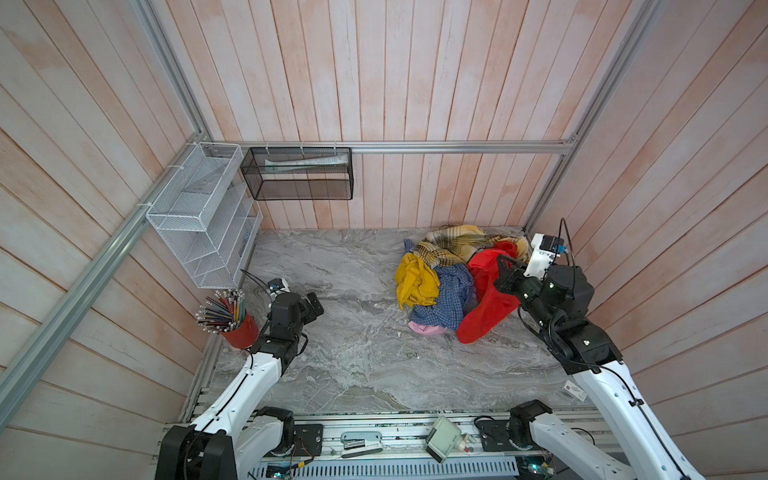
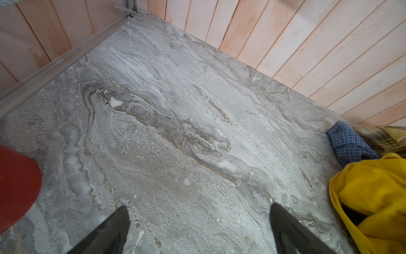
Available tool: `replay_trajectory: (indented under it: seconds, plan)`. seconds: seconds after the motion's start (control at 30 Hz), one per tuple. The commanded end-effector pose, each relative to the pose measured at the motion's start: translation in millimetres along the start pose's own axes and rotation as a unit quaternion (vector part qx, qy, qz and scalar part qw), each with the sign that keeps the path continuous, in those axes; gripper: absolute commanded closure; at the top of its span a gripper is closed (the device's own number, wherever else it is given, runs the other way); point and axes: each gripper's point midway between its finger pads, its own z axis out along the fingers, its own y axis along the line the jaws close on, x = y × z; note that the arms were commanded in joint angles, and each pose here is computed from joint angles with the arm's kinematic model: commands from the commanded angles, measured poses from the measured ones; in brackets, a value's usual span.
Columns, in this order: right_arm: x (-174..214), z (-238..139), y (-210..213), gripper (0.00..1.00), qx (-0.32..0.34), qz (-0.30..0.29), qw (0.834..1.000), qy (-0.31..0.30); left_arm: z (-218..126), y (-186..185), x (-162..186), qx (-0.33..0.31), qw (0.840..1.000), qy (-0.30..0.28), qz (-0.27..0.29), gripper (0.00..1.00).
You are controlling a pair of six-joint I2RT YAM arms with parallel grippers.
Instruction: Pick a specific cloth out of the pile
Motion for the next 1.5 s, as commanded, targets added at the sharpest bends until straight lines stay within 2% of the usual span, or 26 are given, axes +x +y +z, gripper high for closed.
replay_trajectory:
  seconds: [0.0,0.3,0.57,0.67,0.77,0.87,1.07,1.3,1.4,1.47]
  plan:
    - [-29.8,-8.0,33.4,1.0,-0.058,-0.017,0.997,-0.041,0.1,-4.9,-11.2,0.001,1.0,-0.015,0.002,0.0]
    - [-64.4,-13.3,74.7,1.0,-0.094,-0.06,0.991,-0.069,1.0,-6.5,-8.6,0.002,1.0,-0.013,0.003,0.0]
    - [-121.2,-35.2,107.3,1.0,-0.107,-0.117,0.978,-0.132,3.0,-8.3,-8.4,0.005,1.0,-0.013,0.003,0.0]
    - [-133.7,-39.6,107.4,1.0,-0.093,-0.137,0.974,-0.152,4.2,-9.8,-6.3,0.007,1.0,-0.01,0.004,0.0]
    - [-142.4,-35.2,84.5,1.0,-0.016,-0.147,0.976,-0.16,5.1,-11.2,-4.7,0.009,1.0,-0.007,0.004,0.0]
    - [-132.0,-18.5,63.6,1.0,0.052,-0.186,0.972,-0.134,6.2,-12.6,-3.8,0.011,1.0,-0.007,0.004,0.0]
    - [-89.5,20.0,26.1,1.0,0.112,-0.229,0.966,-0.052,7.0,-18.4,-2.8,0.017,1.0,-0.005,0.006,0.0]
    - [-20.8,41.3,-101.2,1.0,0.232,-0.164,0.956,0.073,9.2,-21.1,4.1,0.018,1.0,0.003,0.009,0.0]
    - [12.0,41.1,-140.9,1.0,0.27,-0.147,0.945,0.116,9.3,-21.7,5.6,0.018,1.0,0.004,0.009,0.0]
    - [34.3,42.8,-155.8,1.0,0.272,-0.128,0.943,0.145,9.5,-21.4,6.2,0.017,1.0,0.004,0.009,0.0]
